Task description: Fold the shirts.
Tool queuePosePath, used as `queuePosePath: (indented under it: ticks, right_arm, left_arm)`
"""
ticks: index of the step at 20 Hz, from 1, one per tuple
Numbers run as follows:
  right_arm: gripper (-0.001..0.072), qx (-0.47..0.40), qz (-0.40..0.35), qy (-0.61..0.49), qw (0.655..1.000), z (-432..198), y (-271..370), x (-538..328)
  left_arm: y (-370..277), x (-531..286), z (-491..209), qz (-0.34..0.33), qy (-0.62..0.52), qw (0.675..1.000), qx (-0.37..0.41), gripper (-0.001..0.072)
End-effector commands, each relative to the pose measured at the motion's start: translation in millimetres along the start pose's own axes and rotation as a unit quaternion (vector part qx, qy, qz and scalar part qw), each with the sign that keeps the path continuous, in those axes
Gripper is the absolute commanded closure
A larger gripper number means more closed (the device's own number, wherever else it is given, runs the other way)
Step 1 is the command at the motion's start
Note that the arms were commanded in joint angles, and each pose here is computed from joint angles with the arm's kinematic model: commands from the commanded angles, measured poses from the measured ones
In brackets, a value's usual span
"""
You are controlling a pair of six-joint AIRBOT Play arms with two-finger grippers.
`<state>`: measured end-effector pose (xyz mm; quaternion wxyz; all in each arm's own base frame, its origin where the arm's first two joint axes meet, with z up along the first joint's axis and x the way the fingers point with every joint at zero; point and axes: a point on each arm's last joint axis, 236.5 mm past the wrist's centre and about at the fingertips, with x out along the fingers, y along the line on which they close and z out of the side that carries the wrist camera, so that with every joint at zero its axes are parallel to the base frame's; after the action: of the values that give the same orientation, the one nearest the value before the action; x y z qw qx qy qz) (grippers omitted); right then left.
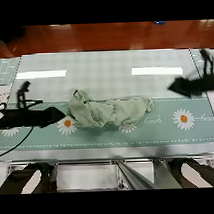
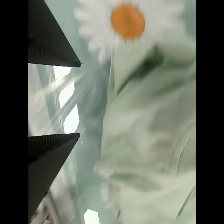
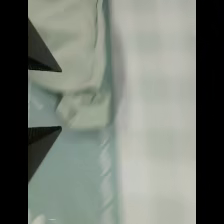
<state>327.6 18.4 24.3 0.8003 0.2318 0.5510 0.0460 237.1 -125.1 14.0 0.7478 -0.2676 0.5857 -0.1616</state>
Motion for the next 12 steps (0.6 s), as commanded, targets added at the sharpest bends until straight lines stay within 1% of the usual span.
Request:
queuePosePath:
  ticks: [1,4,7,12]
  right_arm:
    - [0.0309,0.083,-0.011,0.014,0.996,-74,-58,18]
    - [0.0309,0.098,0.001,0.041,0.994,-104,-61,32]
    - [0.0309,0.1,0.005,0.041,0.994,-106,-60,34]
    - [0.0309,0.097,0.005,0.041,0.994,-106,-60,34]
  left_arm:
    - [-20,32,11,-0.083,0.018,0.996,-0.028,0.02]
    - [-9,47,40,-0.069,0.0,0.997,-0.047,0.02]
    - [-13,56,53,-0.067,0.008,0.998,-0.01,0.0199]
    - [-7,100,19,-0.036,0.094,0.995,0.02,0.0197]
